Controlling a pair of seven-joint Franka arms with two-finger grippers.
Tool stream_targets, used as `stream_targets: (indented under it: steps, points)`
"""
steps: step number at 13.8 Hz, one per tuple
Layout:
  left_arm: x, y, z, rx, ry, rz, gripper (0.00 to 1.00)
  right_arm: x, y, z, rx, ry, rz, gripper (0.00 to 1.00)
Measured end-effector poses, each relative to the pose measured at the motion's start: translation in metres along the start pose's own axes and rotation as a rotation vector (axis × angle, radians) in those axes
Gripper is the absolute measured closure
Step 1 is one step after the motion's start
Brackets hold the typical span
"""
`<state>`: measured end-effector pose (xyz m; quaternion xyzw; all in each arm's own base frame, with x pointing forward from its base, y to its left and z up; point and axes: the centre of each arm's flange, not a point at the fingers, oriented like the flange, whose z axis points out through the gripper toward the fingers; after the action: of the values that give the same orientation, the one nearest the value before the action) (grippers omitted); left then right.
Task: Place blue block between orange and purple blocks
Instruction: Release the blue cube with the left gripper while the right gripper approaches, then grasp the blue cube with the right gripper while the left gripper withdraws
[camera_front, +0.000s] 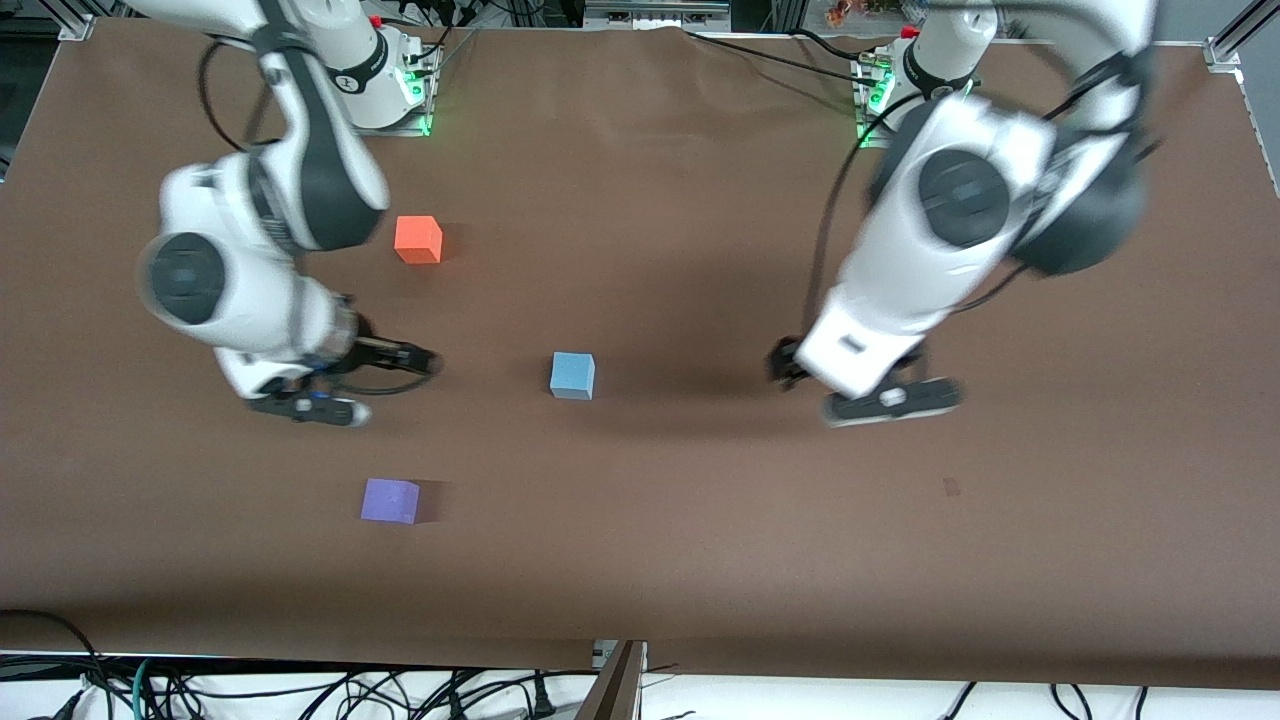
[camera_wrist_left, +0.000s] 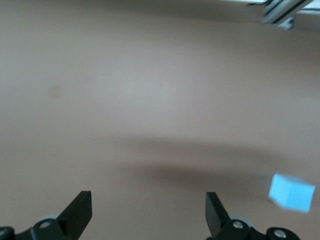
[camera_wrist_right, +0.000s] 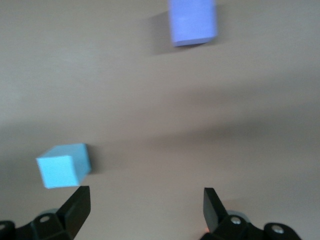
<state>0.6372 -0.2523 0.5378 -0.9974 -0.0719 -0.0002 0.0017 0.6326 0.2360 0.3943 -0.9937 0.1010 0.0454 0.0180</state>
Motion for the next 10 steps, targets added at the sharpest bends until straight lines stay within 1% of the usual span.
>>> stream_targets:
  steps: [1,3,5,7,8,10]
  points:
    - [-0.006,-0.031,-0.025,0.014,-0.021,0.008,0.00,-0.007,-0.023,0.013,0.004,0.015,0.025,0.00]
    - [-0.026,-0.086,-0.063,0.029,-0.036,0.027,0.00,-0.021,-0.063,0.040,0.019,0.047,0.079,0.00]
    - [-0.054,-0.138,-0.080,0.039,-0.042,0.044,0.00,-0.031,-0.091,0.067,0.032,0.070,0.108,0.00]
    - [-0.071,-0.179,-0.078,0.047,-0.053,0.014,0.00,-0.036,-0.106,0.093,0.032,0.078,0.102,0.00]
    - [-0.069,-0.192,-0.070,0.041,-0.052,-0.005,0.00,-0.037,-0.111,0.104,0.034,0.083,0.097,0.00]
    - [-0.055,-0.209,-0.047,0.007,-0.065,-0.041,0.00,-0.040,-0.123,0.125,0.047,0.102,0.108,0.00]
